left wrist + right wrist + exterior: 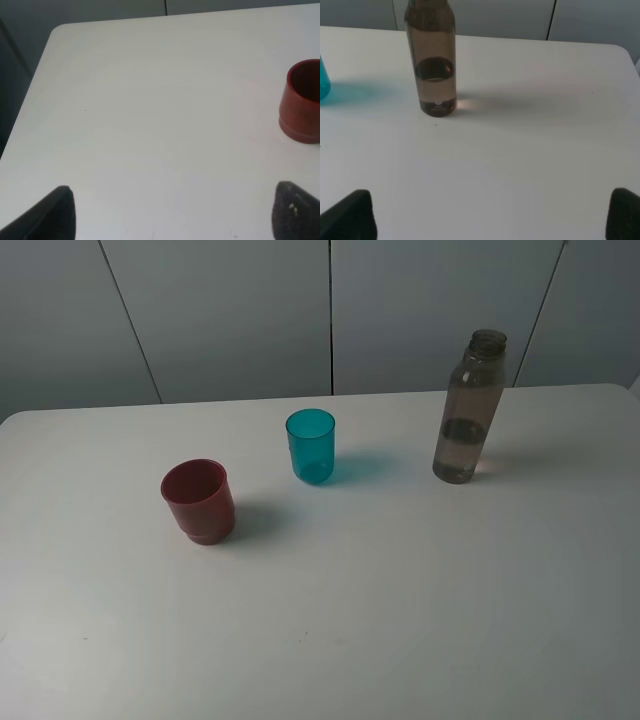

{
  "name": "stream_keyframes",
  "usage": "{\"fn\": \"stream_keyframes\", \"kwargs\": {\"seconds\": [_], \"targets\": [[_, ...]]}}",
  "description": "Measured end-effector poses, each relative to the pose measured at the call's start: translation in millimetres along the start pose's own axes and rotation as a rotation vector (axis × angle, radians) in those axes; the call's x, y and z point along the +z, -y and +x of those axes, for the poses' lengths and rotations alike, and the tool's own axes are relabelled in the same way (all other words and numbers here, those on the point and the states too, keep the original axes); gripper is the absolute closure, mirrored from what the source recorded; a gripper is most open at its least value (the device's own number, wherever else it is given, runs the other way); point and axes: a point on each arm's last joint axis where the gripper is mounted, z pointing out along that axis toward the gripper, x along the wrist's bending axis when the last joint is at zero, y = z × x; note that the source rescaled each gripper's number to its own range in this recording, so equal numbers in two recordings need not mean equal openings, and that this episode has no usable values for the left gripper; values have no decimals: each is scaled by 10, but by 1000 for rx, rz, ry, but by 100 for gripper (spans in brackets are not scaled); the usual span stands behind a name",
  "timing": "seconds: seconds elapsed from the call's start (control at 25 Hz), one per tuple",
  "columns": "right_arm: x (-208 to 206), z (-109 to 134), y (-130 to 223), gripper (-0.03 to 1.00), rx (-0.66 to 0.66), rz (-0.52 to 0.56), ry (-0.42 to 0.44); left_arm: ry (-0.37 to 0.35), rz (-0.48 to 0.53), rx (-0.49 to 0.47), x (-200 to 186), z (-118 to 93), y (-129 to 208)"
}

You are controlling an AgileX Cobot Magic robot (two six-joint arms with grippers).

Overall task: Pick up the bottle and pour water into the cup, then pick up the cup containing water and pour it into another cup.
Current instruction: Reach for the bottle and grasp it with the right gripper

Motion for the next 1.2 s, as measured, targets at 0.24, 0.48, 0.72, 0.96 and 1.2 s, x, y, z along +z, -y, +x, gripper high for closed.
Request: {"fn": "stream_keyframes", "kwargs": {"seconds": [0.24, 0.48, 0.72, 0.96, 1.2], "targets": [[0, 0, 0, -3, 0, 0, 0, 0, 0, 4, 0, 0, 0], [0, 0, 0, -3, 0, 0, 0, 0, 0, 11, 0, 0, 0], [0, 0, 0, -3, 0, 0, 0, 0, 0, 11, 0, 0, 0], [0, 0, 0, -3, 0, 0, 0, 0, 0, 11, 0, 0, 0], [0, 0, 0, -3, 0, 0, 0, 0, 0, 11, 0, 0, 0]]}}
